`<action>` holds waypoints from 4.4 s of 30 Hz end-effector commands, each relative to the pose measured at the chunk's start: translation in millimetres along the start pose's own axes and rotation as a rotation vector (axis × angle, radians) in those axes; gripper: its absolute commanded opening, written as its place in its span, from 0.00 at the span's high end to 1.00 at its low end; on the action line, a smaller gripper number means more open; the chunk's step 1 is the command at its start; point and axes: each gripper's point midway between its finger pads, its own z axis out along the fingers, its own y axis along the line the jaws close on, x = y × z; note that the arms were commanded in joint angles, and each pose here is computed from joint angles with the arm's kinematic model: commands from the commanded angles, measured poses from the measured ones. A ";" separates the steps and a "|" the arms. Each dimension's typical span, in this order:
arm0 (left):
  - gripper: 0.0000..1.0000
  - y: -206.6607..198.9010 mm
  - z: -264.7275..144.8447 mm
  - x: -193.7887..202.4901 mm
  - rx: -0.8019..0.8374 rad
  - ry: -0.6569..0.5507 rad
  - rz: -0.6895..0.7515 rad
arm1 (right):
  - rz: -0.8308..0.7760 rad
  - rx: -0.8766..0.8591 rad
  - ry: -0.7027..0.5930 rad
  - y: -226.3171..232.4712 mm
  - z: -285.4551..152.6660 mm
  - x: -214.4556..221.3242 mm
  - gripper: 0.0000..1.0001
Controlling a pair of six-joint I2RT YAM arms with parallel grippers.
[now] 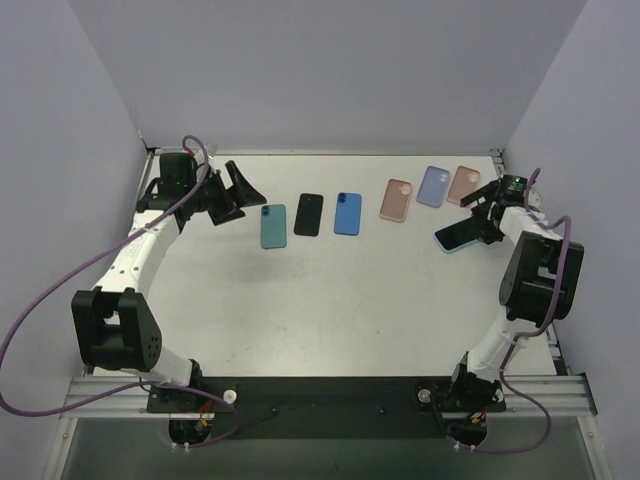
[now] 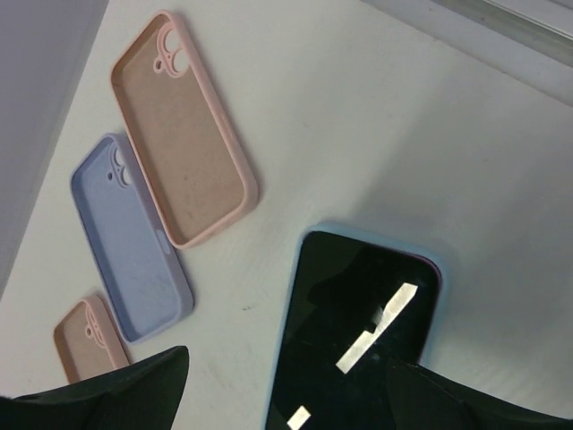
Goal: Take the phone out of the phone case
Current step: Pick up the phone at the center of the board.
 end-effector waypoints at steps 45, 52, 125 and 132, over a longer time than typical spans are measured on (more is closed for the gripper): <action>0.03 -15.3 -6.7 25.2 0.093 0.025 -0.006 | -0.243 0.541 0.209 -83.1 -19.7 56.2 0.03; 0.03 -20.5 -6.9 21.5 0.104 0.019 -0.004 | -0.115 0.392 0.107 -30.9 -15.2 40.0 0.03; 0.03 -69.7 96.6 145.9 0.350 0.315 -0.239 | -0.833 -0.134 0.591 3.6 -151.5 305.5 1.00; 0.06 -57.4 117.9 174.3 0.321 0.381 -0.254 | -0.884 -0.346 0.673 28.2 -175.7 345.1 1.00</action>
